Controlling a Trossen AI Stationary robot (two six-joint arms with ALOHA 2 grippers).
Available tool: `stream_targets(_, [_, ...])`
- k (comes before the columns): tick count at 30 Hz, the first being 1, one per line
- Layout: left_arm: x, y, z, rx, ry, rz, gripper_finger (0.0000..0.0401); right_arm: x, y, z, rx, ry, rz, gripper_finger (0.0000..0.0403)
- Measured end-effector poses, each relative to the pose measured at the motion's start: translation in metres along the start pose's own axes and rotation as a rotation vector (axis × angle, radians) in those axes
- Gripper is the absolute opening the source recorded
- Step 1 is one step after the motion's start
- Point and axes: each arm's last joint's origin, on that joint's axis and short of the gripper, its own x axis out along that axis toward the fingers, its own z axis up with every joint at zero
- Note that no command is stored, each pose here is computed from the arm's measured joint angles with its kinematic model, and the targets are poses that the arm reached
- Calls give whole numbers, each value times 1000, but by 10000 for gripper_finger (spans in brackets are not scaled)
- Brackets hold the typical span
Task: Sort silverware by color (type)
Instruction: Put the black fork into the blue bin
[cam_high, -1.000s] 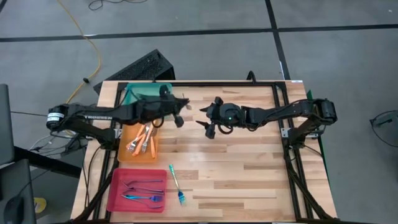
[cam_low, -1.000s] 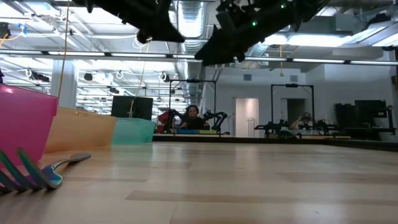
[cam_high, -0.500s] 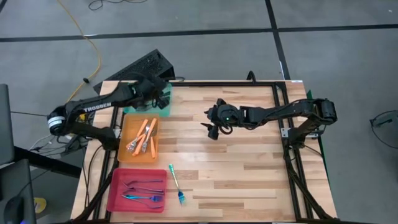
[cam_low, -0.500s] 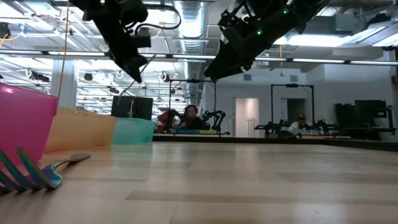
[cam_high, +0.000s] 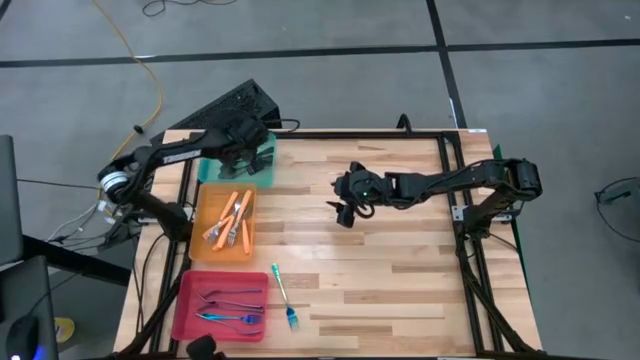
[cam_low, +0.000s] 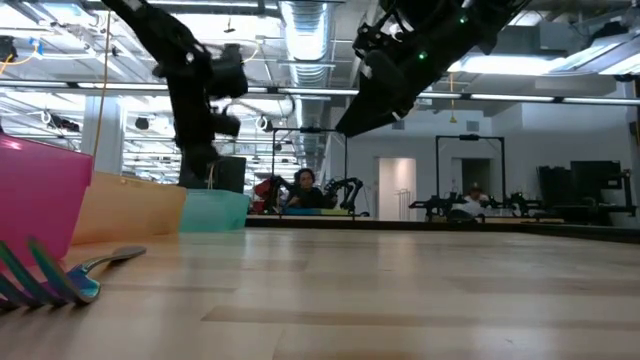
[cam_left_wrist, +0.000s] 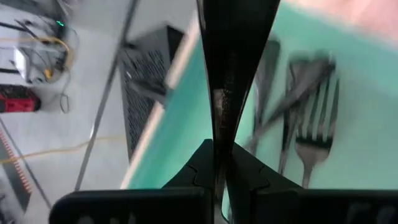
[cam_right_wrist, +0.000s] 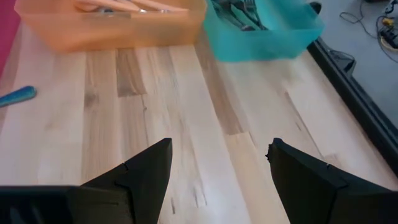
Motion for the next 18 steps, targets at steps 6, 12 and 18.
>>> stream_targets(6, [33,-15,-9,139,198,-48,0,2,0,-9,8,27,0,286])
stream_targets(12, [41,-20,-12,236,254,-105,0,4,1,-21,21,42,1,286])
stream_targets(18, [42,-23,-13,302,227,-201,2,6,0,-27,42,46,-2,286])
